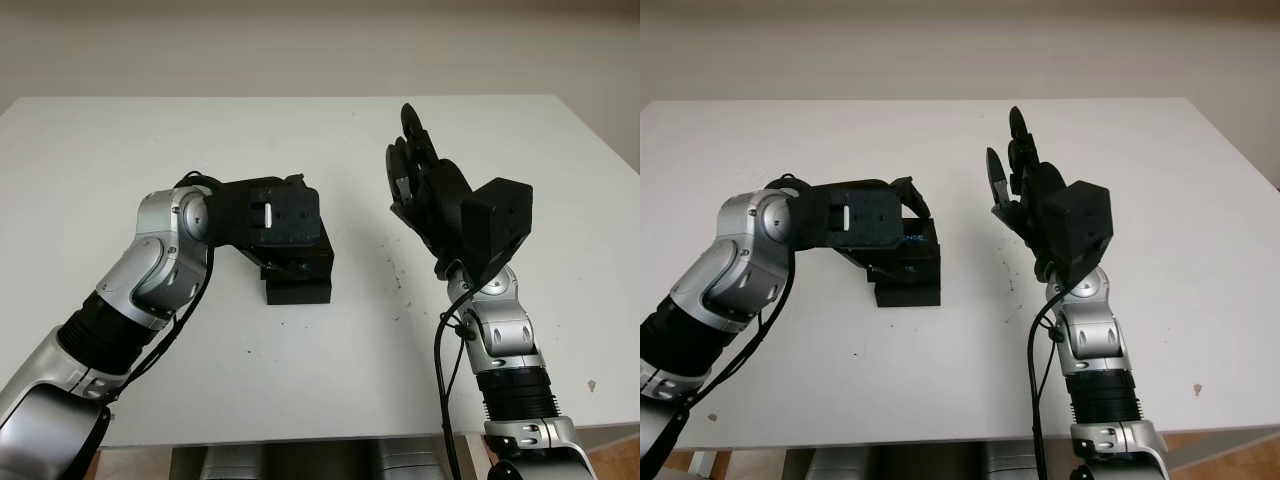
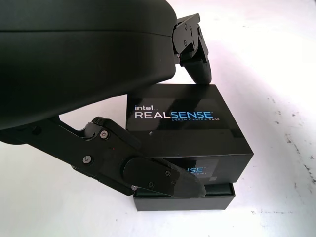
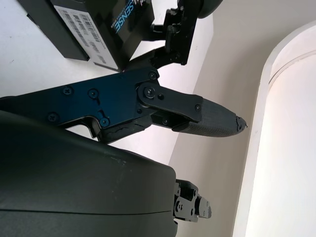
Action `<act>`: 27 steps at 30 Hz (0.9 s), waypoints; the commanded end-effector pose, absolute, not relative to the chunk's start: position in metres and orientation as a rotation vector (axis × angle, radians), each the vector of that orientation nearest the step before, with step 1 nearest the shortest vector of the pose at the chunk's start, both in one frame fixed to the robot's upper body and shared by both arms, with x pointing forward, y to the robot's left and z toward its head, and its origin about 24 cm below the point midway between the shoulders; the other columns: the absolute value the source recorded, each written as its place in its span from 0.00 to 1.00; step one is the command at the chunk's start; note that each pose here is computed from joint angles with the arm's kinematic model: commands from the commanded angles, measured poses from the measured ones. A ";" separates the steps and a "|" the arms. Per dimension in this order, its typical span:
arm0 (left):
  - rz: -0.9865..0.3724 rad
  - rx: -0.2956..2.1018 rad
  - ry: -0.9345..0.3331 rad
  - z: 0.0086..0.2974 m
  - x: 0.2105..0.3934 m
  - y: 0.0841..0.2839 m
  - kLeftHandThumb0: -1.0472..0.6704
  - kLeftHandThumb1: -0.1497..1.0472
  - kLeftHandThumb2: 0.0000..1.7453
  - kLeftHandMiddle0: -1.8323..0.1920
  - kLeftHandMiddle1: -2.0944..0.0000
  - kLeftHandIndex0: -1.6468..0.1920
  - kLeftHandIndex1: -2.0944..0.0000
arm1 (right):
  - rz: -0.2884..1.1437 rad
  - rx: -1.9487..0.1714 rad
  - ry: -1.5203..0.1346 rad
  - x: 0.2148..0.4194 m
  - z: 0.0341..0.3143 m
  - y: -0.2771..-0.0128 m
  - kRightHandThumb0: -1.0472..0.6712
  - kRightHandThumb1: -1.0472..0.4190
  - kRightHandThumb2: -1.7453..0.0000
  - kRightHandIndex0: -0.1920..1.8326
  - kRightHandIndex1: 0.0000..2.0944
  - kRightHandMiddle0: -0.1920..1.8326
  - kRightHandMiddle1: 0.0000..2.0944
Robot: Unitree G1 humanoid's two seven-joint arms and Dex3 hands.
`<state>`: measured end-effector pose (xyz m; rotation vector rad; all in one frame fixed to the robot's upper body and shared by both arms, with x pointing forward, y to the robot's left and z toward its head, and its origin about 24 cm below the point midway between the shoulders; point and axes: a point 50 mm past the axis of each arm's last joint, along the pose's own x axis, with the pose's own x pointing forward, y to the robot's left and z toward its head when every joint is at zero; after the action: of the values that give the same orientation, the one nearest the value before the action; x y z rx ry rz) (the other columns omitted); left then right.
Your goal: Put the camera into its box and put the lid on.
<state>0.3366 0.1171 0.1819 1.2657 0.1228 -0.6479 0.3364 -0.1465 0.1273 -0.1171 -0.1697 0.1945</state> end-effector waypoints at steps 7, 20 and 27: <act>-0.703 1.281 0.089 0.168 0.332 0.116 0.41 1.00 0.19 1.00 0.36 1.00 0.28 | 0.191 -0.130 -0.188 0.335 0.133 -0.150 0.20 0.00 0.62 0.03 0.02 0.02 0.02; -0.735 1.341 0.024 0.162 0.323 0.123 0.42 1.00 0.20 1.00 0.21 1.00 0.32 | 0.194 -0.115 -0.191 0.337 0.134 -0.149 0.20 0.00 0.63 0.02 0.02 0.02 0.02; -0.736 1.324 0.047 0.162 0.319 0.125 0.42 1.00 0.20 1.00 0.25 1.00 0.33 | 0.204 -0.120 -0.190 0.337 0.135 -0.149 0.20 0.00 0.63 0.02 0.02 0.02 0.02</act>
<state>0.3227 0.1212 0.1678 1.3282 0.0192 -0.7233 0.3357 -0.1488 0.1296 -0.1192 -0.1734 0.2020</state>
